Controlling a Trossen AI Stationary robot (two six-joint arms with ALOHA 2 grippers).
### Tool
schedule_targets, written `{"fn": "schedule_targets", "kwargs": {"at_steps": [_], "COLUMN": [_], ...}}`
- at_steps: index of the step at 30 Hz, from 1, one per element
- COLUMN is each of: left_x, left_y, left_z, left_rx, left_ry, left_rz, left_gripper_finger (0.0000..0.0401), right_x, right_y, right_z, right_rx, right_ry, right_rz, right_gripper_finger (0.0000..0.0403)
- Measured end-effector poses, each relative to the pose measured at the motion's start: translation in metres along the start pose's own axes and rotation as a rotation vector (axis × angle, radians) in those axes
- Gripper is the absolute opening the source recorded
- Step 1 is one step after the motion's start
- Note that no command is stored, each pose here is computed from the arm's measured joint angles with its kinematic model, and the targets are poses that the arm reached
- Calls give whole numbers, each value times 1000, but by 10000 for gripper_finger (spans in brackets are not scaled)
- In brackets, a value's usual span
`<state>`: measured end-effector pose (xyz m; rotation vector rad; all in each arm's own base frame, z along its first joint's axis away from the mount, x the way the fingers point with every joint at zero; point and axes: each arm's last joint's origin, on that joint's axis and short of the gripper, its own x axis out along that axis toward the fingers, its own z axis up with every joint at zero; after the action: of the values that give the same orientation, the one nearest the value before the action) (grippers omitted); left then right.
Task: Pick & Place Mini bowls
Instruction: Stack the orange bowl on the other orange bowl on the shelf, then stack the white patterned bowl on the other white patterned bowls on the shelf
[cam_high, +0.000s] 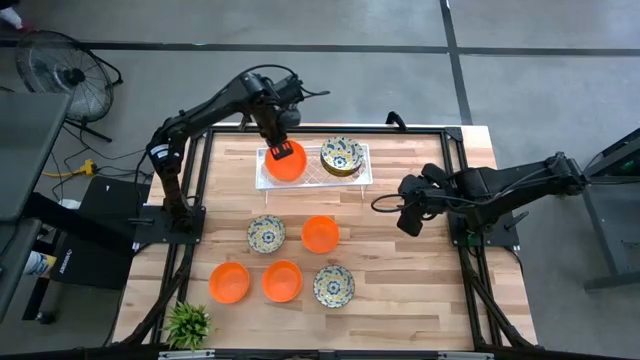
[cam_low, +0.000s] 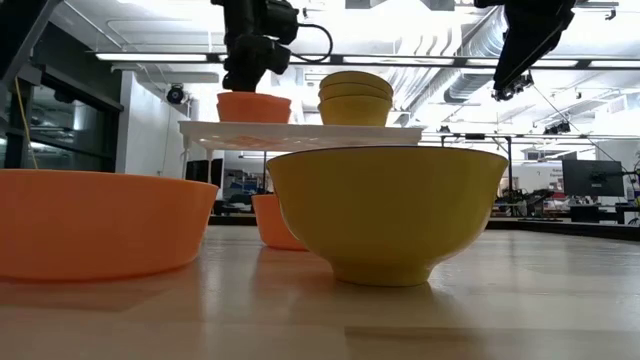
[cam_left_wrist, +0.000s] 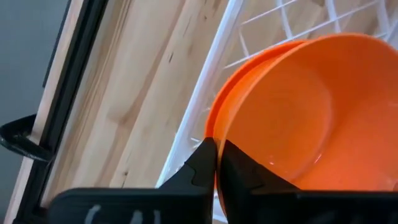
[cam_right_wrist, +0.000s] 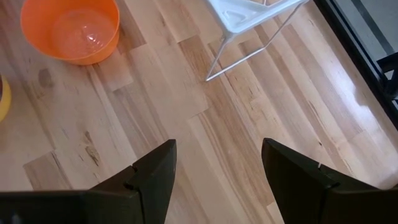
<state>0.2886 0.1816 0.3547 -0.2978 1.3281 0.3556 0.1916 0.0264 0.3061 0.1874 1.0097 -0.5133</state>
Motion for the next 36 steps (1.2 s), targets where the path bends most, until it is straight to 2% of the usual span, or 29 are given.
{"fn": "schedule_targets", "kwargs": {"at_steps": [8, 14, 19, 23, 28, 36], "left_x": [-4, -29, -48, -61, -57, -33], "left_y": [-1, -3, -14, -33, -56, -101], "left_z": [1, -1, -7, -18, -31, -75], "left_rx": [25, 60, 77, 116, 118, 62], "left_ry": [-15, -51, -91, -120, -88, 34], "left_rz": [-24, -19, -13, 11, 12, 11], "left_gripper_finger": [101, 159, 165, 165, 165, 165], "right_x": [0, 0, 0, -1, -10, -34], "right_y": [0, -1, -3, -5, -13, -36], "right_z": [0, -2, -5, -7, -10, -23], "right_rx": [-2, 1, 26, 46, 73, 159], "right_ry": [4, 15, 45, 54, 30, -34], "right_rz": [-2, -10, -32, -48, -54, -55], "right_gripper_finger": [224, 224, 224, 224, 224, 224]}}
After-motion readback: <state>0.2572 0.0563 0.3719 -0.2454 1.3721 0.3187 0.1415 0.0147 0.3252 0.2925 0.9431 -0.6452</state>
